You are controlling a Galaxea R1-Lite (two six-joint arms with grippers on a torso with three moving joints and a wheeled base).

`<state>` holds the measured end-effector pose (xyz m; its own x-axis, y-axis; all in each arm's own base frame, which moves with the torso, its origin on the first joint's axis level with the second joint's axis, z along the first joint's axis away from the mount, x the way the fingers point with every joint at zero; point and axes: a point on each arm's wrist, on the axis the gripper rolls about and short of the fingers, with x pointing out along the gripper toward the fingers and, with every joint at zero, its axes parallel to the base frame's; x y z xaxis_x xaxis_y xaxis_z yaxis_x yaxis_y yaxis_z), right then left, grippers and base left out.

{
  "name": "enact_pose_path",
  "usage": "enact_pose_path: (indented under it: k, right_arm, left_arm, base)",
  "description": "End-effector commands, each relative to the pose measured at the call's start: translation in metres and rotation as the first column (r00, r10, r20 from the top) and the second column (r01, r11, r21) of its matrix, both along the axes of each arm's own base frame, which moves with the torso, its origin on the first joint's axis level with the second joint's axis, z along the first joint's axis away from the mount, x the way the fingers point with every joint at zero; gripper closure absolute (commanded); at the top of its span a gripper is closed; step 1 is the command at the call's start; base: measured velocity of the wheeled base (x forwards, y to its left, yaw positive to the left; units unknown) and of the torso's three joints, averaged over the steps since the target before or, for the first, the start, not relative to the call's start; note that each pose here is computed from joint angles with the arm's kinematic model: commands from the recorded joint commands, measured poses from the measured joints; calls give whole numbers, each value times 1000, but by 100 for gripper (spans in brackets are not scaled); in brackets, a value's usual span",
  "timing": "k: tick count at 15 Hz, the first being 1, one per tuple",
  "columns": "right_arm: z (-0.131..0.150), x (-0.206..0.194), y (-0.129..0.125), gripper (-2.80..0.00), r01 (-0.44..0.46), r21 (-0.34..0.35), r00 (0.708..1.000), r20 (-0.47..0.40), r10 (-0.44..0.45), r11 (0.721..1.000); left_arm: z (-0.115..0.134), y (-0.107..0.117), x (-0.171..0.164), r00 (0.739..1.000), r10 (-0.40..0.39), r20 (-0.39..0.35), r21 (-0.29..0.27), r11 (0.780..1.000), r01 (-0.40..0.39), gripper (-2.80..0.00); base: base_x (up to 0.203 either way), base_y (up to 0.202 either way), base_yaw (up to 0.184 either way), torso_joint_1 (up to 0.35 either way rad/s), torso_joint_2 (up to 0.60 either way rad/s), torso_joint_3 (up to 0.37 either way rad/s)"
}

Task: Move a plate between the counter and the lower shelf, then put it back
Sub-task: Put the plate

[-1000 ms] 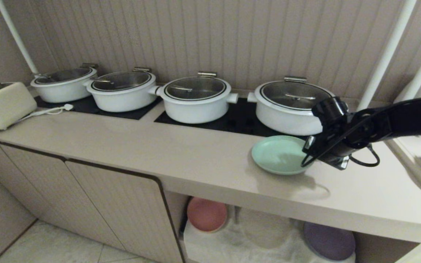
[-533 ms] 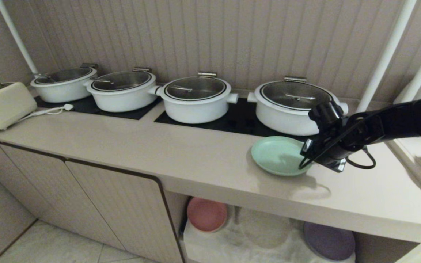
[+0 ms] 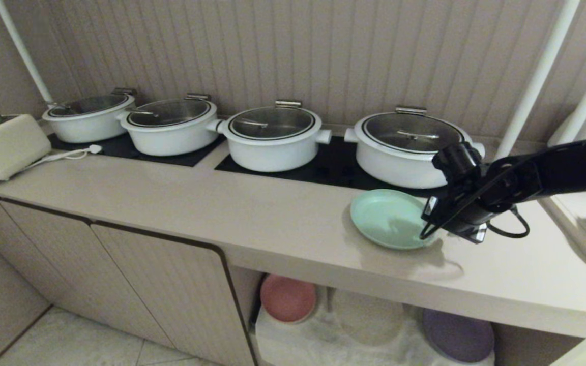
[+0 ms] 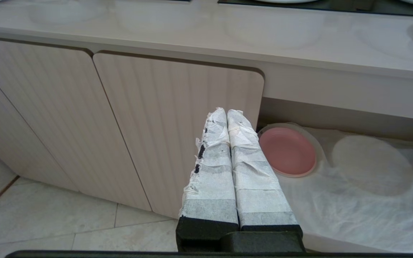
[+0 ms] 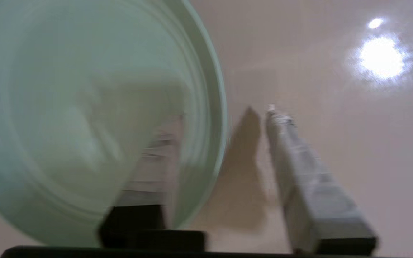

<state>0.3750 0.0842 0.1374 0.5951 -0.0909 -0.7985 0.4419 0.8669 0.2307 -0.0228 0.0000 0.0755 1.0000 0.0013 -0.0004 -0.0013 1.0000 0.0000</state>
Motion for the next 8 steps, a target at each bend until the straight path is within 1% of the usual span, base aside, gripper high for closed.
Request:
enact_pose_path:
  k: [1,4,8]
  right_arm:
    - [9,-9,-2,-280,-2,-1,1000,10,2,1000]
    - [20,-37,-11,-280,-32,-30,999,6,33,999]
    - [41,-87,-25,-280,-56,-47,998,26,58,997]
  left_arm:
    - [0,0,0,1000,0,0,0,1000,0,0]
    - [0,0,0,1000,0,0,0,1000,0,0]
    - [0,0,0,1000,0,0,-1,1000,0,0]
  base:
    - [0,0,0,0,0,0]
    - [0,0,0,0,0,0]
    - [0,0,0,0,0,0]
